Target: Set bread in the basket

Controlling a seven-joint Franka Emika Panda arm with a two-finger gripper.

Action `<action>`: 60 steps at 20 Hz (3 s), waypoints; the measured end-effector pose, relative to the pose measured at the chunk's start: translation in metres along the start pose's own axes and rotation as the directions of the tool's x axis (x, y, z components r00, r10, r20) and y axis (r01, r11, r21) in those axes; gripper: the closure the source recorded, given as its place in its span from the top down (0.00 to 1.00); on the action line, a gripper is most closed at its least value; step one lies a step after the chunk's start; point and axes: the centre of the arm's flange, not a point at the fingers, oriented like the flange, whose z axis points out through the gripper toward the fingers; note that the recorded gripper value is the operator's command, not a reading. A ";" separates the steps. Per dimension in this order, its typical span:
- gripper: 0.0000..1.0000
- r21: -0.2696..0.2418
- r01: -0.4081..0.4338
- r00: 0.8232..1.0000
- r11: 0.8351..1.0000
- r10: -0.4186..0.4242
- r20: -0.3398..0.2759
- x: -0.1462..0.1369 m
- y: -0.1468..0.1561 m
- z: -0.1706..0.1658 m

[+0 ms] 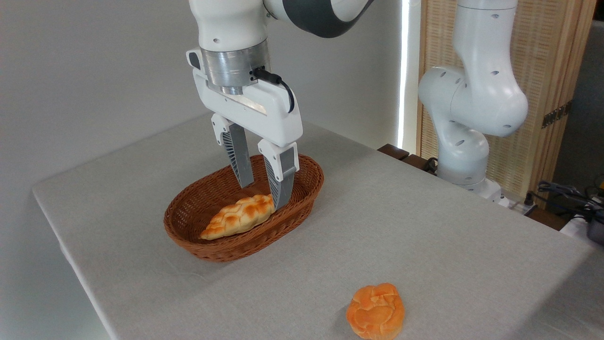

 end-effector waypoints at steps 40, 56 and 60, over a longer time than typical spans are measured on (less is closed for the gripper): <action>1.00 -0.022 -0.023 0.999 1.000 0.024 0.040 -0.018 -0.007 0.010; 1.00 0.044 -0.115 0.992 0.992 0.112 0.058 -0.141 -0.115 0.066; 1.00 0.049 -0.105 0.992 0.993 0.102 0.074 -0.139 -0.126 0.085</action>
